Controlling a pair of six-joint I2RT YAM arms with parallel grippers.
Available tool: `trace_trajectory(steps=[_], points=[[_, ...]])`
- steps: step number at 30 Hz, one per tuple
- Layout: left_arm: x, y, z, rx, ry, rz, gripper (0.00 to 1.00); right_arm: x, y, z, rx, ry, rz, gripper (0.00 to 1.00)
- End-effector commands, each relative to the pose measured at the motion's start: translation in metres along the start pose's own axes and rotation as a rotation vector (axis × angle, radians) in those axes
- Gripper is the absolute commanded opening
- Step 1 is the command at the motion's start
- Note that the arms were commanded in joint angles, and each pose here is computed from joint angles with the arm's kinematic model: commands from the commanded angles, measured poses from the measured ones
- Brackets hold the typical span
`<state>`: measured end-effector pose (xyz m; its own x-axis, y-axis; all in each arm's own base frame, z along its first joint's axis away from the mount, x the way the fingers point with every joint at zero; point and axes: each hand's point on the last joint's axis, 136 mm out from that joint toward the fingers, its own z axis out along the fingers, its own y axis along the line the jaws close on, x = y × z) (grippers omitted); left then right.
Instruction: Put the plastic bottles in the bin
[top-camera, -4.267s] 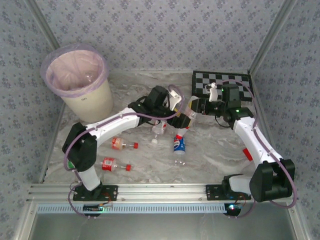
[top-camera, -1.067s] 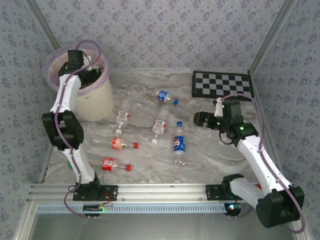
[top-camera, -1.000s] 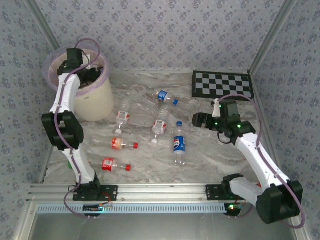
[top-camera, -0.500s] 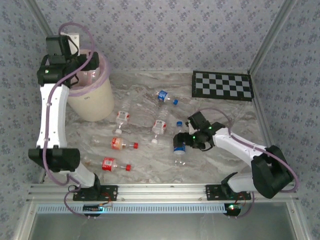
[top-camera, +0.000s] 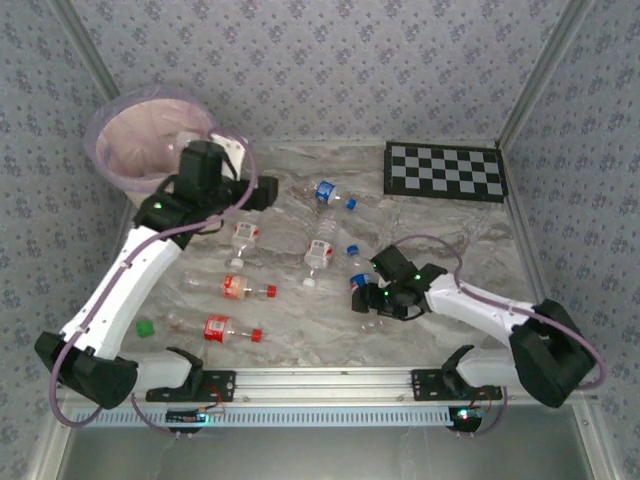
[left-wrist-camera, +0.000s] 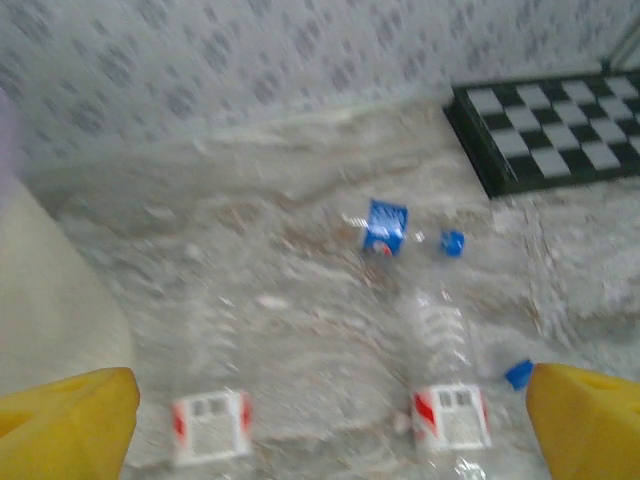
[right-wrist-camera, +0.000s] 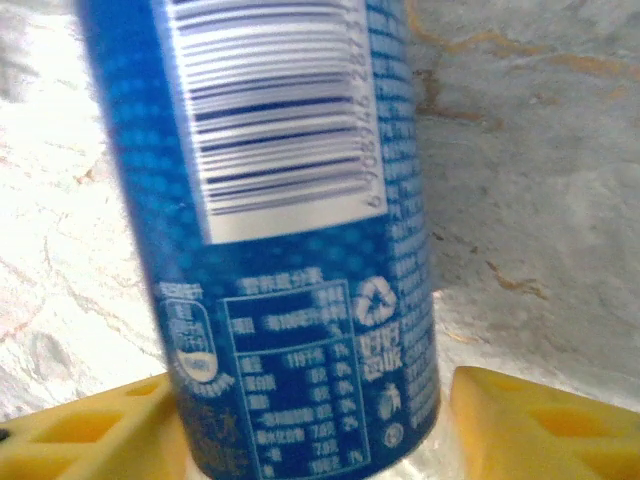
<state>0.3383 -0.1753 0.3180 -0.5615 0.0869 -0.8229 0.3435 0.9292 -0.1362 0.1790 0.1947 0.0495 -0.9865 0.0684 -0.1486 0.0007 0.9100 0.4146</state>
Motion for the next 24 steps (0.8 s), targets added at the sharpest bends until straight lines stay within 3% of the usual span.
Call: trace_trajectory(steps=[1, 5, 13, 18, 21, 24], points=[[0.0, -0.042, 0.001, 0.113, -0.044, -0.077, 0.99, 0.004, -0.021, -0.011, 0.051, -0.011, 0.058, 0.59], [0.006, -0.082, 0.013, 0.208, -0.028, -0.076, 0.99, -0.018, -0.027, -0.04, 0.03, -0.06, 0.102, 0.51], [0.002, -0.106, 0.041, 0.299, -0.021, -0.136, 0.99, -0.073, -0.024, -0.087, -0.06, -0.175, 0.051, 0.43], [0.001, -0.141, 0.049, 0.498, 0.01, -0.223, 0.99, -0.11, 0.021, -0.122, -0.234, -0.343, -0.136, 0.43], [-0.002, -0.157, 0.041, 0.571, 0.073, -0.229, 0.99, -0.131, 0.055, -0.147, -0.356, -0.452, -0.244, 0.44], [-0.005, -0.169, 0.032, 0.67, 0.06, -0.264, 0.99, -0.145, 0.08, -0.162, -0.443, -0.551, -0.326, 0.43]])
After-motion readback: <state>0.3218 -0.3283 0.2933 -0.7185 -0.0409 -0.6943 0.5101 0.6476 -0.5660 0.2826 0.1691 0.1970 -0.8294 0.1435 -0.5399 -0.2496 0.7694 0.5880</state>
